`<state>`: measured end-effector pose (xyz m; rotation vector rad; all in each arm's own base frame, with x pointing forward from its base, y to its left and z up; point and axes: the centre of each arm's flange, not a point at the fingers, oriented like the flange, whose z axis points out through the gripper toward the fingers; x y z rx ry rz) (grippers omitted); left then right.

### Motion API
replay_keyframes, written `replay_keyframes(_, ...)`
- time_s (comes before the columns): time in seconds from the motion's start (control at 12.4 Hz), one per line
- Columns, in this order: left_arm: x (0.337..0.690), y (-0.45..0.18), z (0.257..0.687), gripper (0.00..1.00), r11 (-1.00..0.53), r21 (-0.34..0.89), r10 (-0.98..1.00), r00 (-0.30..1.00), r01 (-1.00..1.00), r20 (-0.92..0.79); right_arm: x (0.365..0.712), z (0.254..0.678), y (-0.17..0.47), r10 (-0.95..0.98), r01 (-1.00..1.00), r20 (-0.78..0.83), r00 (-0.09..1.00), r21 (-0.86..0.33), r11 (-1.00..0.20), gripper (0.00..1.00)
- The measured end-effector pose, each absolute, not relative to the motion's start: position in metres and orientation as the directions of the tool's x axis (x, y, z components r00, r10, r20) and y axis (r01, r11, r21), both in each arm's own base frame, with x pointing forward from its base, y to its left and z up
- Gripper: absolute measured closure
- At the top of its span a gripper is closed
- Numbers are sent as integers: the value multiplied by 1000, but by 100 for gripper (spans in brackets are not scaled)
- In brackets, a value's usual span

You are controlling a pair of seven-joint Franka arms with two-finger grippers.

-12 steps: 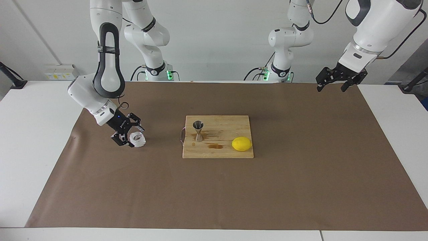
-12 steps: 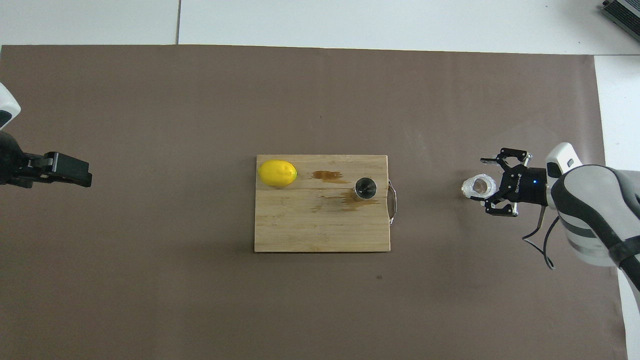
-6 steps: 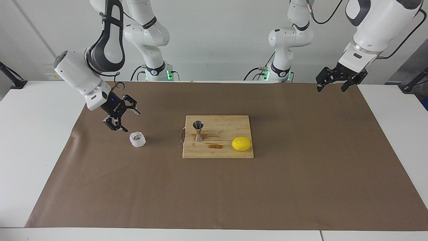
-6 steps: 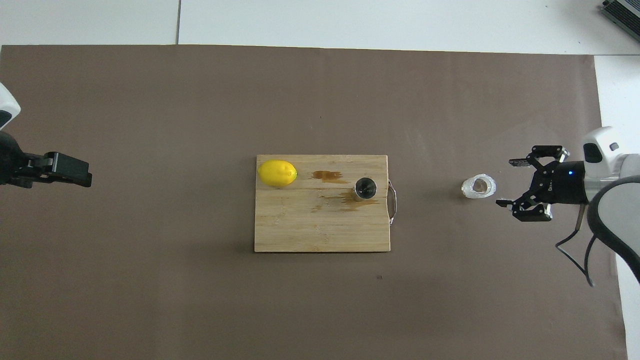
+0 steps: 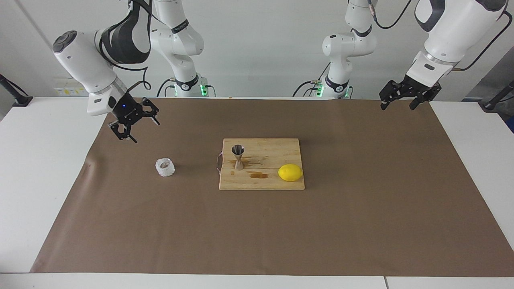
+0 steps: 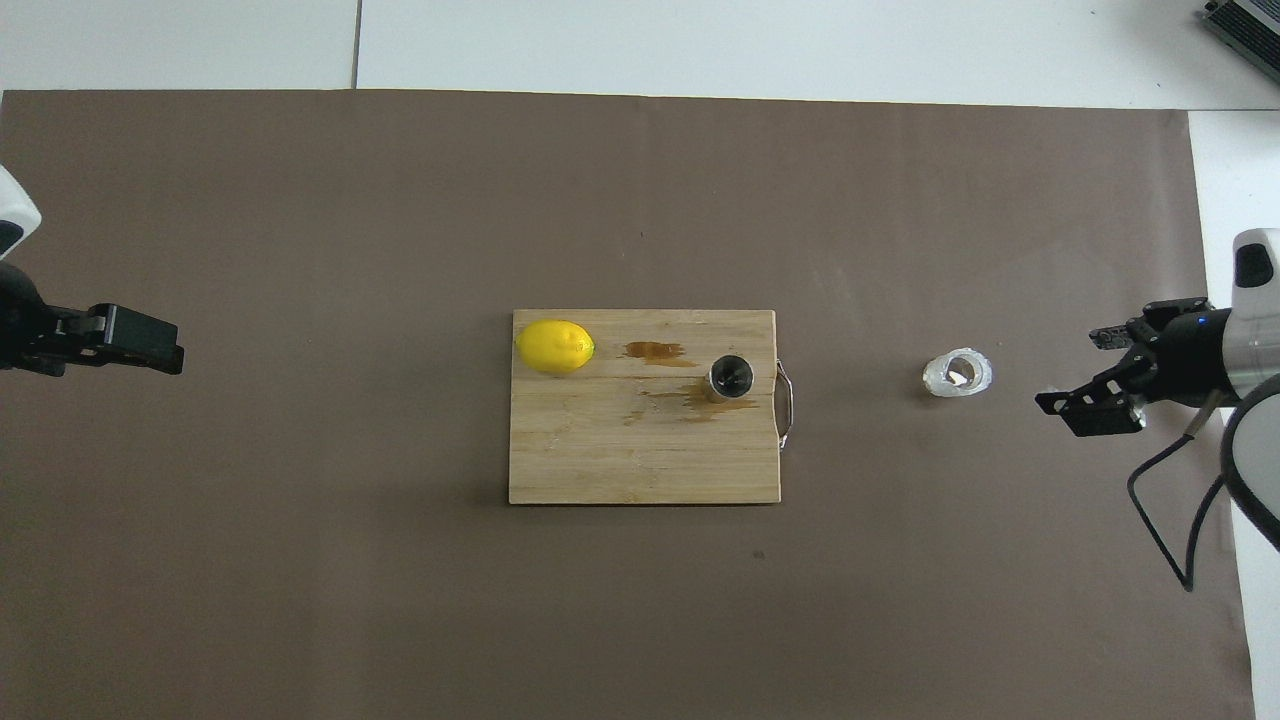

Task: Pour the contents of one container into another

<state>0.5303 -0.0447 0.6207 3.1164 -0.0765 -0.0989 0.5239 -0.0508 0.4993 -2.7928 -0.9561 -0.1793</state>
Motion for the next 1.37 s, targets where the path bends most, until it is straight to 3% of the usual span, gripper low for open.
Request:
replay_keyframes(0.32, 530, -45, 621, 0, -999, 24, -50, 997, -48, -63, 525, 524, -37, 260, 262, 36, 965, -117, -958, 0)
replay_keyframes(0.72, 530, -45, 621, 0, -999, 24, -50, 997, -48, -63, 517, 578, -43, -118, -127, -97, 988, -87, -988, 0)
replay_keyframes(0.96, 530, -45, 621, 0, -999, 24, -50, 997, -48, -63, 527, 630, -49, -144, -149, -65, 987, -85, -985, 0)
replay_keyframes(1.37, 530, -45, 621, 0, -999, 24, -50, 997, -48, -63, 533, 636, -40, -125, -129, -53, 991, -67, -989, 0)
